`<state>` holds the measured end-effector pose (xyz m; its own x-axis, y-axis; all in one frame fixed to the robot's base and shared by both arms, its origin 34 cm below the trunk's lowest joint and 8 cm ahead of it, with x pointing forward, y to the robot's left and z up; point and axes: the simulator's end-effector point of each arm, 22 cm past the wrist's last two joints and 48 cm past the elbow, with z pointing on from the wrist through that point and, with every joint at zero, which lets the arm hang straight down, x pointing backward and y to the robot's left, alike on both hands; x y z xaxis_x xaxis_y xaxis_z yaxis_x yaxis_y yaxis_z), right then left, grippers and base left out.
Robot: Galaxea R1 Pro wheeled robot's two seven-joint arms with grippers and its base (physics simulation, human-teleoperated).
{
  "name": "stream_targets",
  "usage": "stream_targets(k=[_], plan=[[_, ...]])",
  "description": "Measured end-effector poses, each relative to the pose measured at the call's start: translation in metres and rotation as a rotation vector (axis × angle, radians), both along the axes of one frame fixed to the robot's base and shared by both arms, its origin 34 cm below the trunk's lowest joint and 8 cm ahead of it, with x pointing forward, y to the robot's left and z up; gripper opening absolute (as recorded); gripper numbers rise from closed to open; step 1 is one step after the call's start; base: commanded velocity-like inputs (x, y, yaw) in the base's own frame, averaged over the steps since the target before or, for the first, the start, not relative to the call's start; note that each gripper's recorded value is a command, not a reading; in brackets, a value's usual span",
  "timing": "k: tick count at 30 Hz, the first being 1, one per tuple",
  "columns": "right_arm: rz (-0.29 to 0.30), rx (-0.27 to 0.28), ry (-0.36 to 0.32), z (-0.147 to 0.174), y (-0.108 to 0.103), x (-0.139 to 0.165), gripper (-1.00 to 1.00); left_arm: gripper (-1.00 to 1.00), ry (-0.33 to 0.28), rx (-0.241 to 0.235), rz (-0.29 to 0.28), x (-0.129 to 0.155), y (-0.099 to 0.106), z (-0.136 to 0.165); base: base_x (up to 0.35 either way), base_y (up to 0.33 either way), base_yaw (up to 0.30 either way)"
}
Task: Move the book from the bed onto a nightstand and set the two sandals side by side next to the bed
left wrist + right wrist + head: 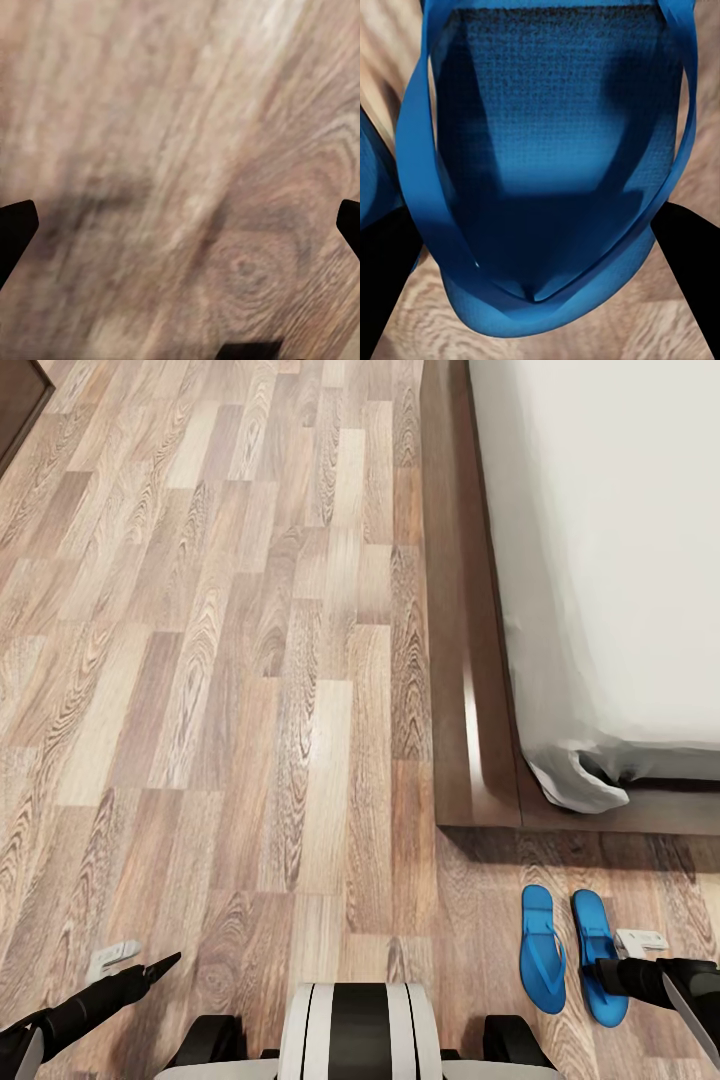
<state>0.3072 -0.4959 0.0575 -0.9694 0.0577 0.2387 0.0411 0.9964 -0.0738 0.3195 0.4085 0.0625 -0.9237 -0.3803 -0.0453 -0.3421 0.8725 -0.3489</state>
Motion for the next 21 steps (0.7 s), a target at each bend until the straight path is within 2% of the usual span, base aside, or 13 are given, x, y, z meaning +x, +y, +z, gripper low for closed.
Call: stream_targets(k=[21], plan=[[0.0,0.001,0.009,-0.002,0.0003,-0.0039,-1.0,1.0,0.008,0.0,0.0,-0.0035,0.0001,-0.0021,0.0,0.0,0.0]])
